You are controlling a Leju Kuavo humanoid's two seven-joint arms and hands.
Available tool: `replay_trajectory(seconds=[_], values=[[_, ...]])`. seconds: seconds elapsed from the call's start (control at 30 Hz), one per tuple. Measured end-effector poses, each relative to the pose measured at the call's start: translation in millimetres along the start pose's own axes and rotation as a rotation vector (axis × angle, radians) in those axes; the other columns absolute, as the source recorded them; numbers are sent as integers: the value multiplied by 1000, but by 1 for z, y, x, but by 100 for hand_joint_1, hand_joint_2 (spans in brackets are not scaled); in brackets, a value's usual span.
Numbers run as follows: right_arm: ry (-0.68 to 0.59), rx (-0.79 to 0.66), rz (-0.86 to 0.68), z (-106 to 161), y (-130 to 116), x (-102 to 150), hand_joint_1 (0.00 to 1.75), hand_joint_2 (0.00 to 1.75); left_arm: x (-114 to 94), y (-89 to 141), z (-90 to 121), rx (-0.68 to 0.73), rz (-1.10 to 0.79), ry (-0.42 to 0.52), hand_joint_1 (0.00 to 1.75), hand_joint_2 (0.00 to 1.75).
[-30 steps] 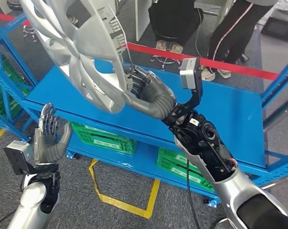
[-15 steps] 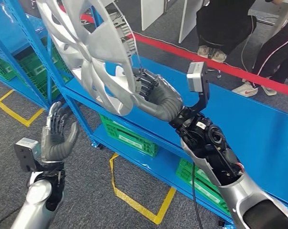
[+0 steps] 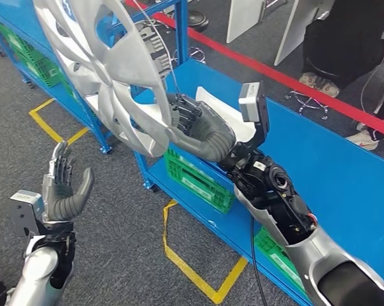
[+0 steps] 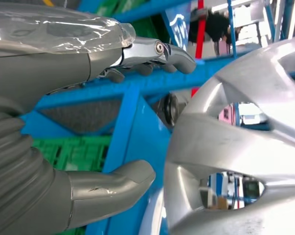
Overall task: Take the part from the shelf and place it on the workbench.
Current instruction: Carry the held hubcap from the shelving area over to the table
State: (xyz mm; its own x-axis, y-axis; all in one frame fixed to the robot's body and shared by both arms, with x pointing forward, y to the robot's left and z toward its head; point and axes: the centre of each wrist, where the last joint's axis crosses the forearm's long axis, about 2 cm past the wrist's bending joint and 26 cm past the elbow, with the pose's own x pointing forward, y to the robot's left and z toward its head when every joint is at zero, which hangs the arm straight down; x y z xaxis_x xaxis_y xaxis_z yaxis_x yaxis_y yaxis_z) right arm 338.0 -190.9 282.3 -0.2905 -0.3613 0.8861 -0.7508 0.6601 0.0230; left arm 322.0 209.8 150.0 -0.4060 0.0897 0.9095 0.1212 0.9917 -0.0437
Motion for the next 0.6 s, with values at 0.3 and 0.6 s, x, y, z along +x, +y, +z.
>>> replay_trajectory(seconds=[0.3, 0.6], values=[[30, -21, -22, 11, -1, -9, 175, 175, 0, 0, 5, 2, -1, 7, 0, 175], [29, -24, -23, 12, -2, -10, 175, 175, 1, 1, 7, 0, -1, 4, 0, 175]])
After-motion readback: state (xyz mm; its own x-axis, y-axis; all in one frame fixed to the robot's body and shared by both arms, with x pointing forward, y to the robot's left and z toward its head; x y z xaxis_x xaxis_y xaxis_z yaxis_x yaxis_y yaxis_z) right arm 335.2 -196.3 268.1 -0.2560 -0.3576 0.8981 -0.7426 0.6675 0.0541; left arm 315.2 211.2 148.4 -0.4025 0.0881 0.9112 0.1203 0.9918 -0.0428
